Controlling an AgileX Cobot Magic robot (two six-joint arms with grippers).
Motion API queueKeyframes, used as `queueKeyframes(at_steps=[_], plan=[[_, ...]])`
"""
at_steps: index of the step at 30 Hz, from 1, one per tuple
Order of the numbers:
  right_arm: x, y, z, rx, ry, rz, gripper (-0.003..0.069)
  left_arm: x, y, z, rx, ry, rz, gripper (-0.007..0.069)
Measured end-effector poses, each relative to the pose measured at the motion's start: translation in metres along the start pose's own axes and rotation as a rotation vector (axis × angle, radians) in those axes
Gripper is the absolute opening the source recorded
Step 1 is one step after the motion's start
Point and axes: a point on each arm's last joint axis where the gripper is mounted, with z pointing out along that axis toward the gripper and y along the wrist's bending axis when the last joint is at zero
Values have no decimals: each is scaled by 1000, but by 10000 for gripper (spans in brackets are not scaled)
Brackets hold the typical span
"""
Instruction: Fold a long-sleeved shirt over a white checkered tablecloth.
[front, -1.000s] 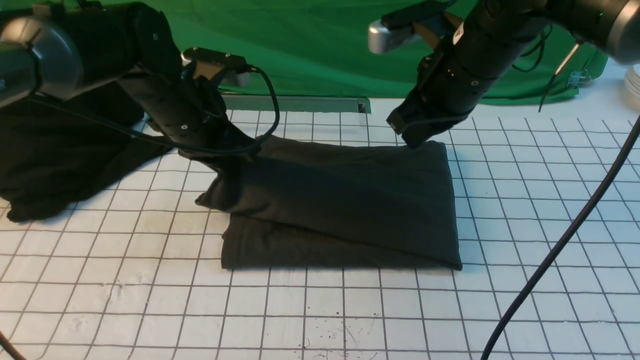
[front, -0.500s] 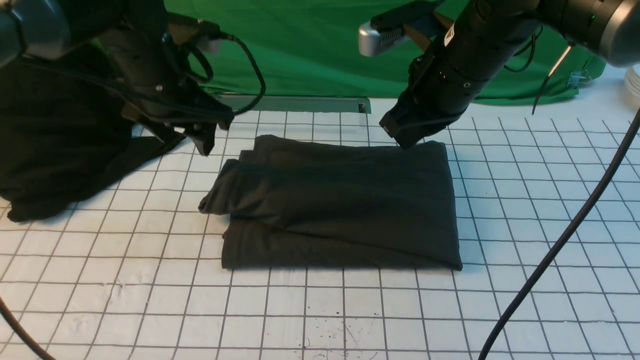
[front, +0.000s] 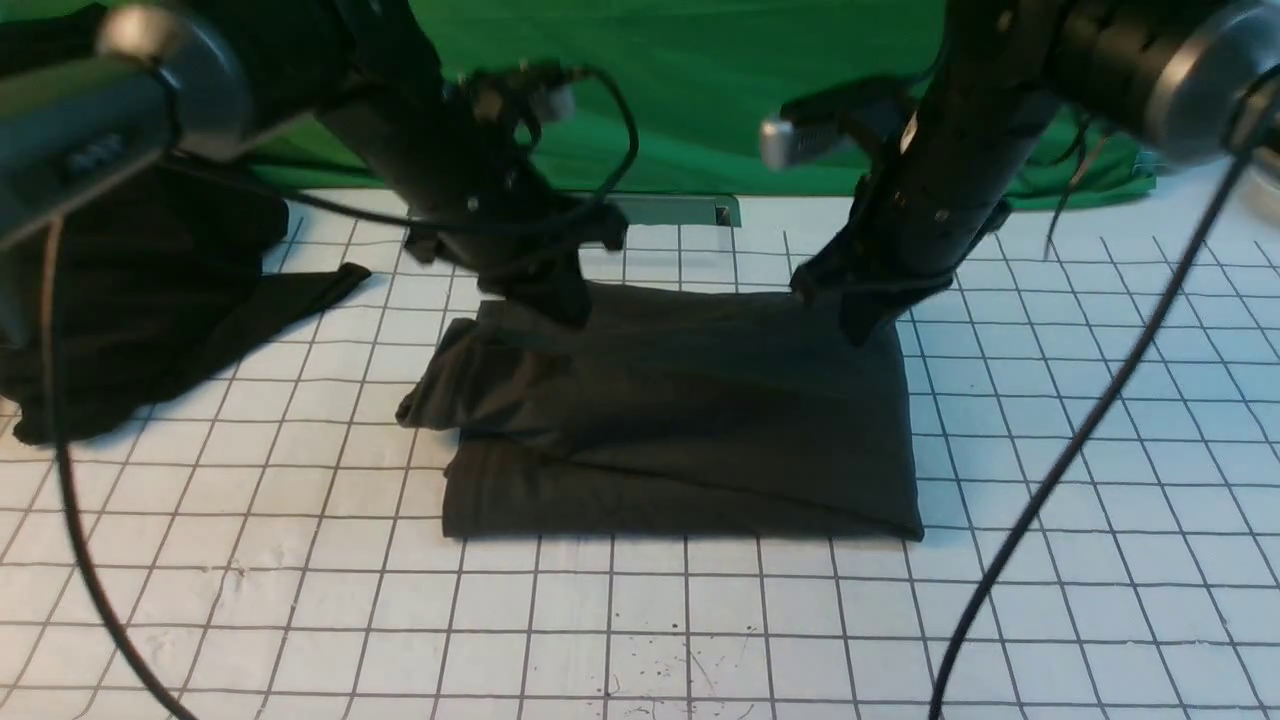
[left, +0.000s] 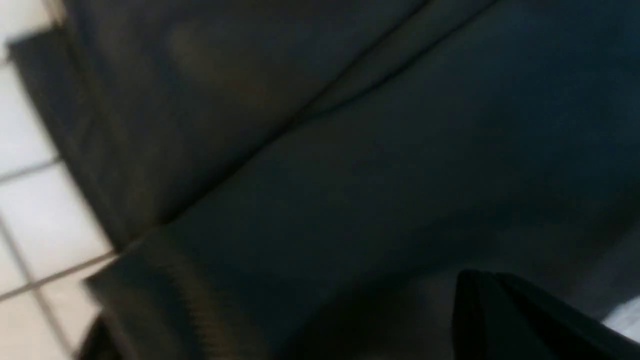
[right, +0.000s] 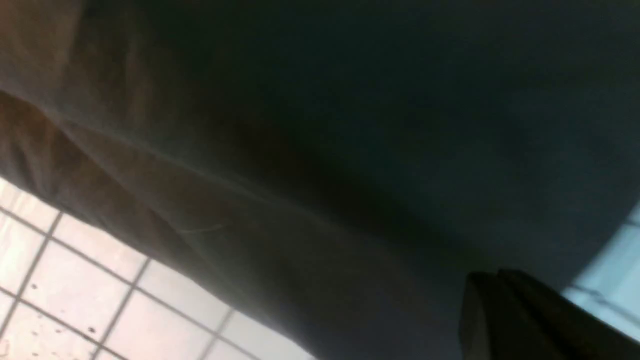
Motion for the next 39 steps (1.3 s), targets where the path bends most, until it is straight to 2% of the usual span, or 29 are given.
queueKeyframes(at_steps=[4,8,15,18,22,27,33,39], plan=[[2,0,25,-30,68,17,-7,9,27,21,-96,119,-44,0],[3,-3,42,-33,110,23,-7,8,36,21,-134,110,-52,-1],[4,-4,48,-34,124,24,-7,8,37,22,-143,109,-45,-1],[3,-2,34,-32,93,18,-7,4,32,8,-137,79,-39,-1],[2,2,-2,-23,16,3,-7,-1,0,-28,-58,-11,37,-1],[7,2,-1,-25,34,6,-7,7,-19,-19,-45,15,88,-1],[27,-1,34,-25,116,25,-7,34,9,33,-111,139,42,-1],[35,-5,48,-5,137,16,-7,35,11,32,-126,142,49,-1]])
